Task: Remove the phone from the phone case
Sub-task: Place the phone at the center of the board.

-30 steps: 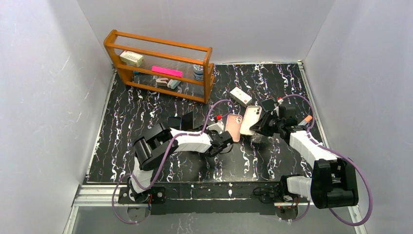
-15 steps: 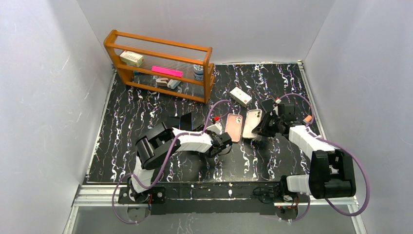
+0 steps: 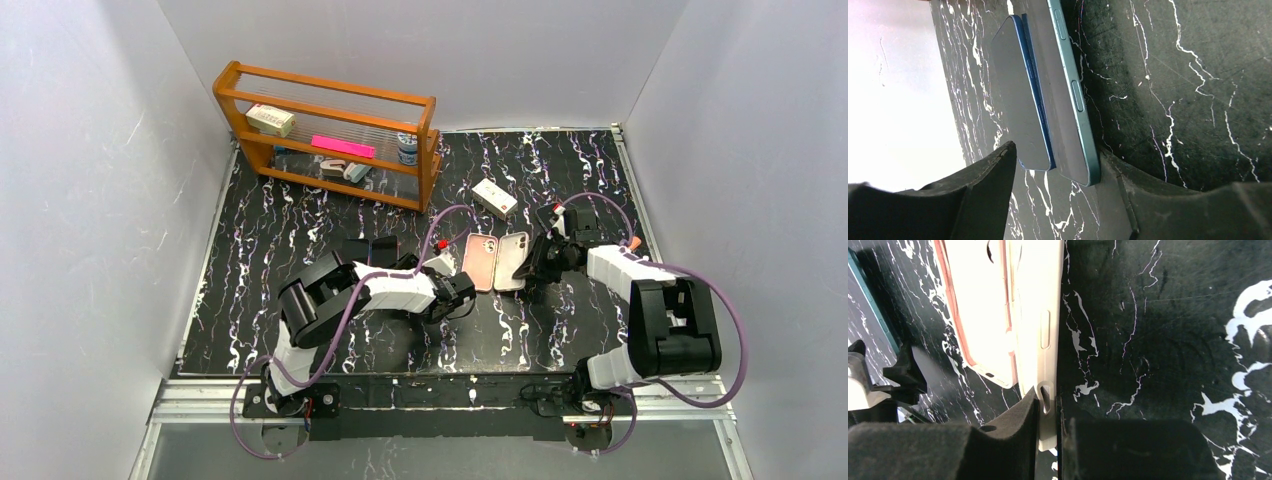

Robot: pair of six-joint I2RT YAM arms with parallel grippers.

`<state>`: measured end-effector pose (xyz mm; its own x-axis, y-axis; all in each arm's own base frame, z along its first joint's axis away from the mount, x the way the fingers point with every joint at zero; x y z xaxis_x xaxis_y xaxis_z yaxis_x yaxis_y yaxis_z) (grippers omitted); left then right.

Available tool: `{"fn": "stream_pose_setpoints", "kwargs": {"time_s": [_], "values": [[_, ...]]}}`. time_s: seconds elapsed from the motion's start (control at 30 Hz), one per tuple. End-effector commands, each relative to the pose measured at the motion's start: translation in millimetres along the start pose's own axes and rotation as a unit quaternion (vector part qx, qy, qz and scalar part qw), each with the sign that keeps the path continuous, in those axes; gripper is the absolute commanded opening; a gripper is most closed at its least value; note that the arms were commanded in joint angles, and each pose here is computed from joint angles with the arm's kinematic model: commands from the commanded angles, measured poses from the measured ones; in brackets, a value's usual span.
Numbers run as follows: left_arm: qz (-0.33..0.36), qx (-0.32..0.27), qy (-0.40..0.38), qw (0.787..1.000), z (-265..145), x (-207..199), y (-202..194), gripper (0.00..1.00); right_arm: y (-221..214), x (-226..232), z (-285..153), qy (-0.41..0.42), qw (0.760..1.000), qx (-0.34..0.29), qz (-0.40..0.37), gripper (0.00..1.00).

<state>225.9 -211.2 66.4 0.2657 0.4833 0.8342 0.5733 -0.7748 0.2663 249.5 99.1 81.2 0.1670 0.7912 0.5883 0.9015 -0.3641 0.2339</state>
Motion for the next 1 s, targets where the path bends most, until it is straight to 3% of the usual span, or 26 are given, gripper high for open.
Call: {"fn": "stream_pose_setpoints", "kwargs": {"time_s": [0.0, 0.23, 0.43, 0.77, 0.97], "values": [[-0.047, -0.012, -0.008, 0.999, -10, 14, 10, 0.57, 7, 12, 2, 0.038, 0.999, 0.016, -0.010, 0.09], [-0.066, -0.016, -0.031, 0.997, -17, 21, 12, 0.70, 4, 8, 7, 0.032, 0.999, 0.035, -0.006, 0.24], [-0.075, 0.004, -0.044, 0.996, -8, 22, 8, 0.71, 3, 3, 10, 0.009, 0.999, 0.044, -0.008, 0.37], [-0.105, 0.033, -0.084, 0.990, -1, 20, -5, 0.76, 1, 0, 12, -0.055, 0.997, 0.047, -0.034, 0.50], [-0.121, 0.048, -0.116, 0.985, -1, 15, -14, 0.81, 2, -6, 9, -0.109, 0.992, 0.034, -0.047, 0.65]]}}
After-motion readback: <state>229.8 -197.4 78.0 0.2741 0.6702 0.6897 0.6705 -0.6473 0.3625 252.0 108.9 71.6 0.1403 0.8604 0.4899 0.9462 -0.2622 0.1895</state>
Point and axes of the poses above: each gripper's point midway between its finger pads, its own z axis out along the fingers, its own x axis along the line the jaws close on, y = z × x, the point moved 5 cm from there along -z, back along the fingers, and after that the axes turned 5 degrees about z, right-handed, at the moved point
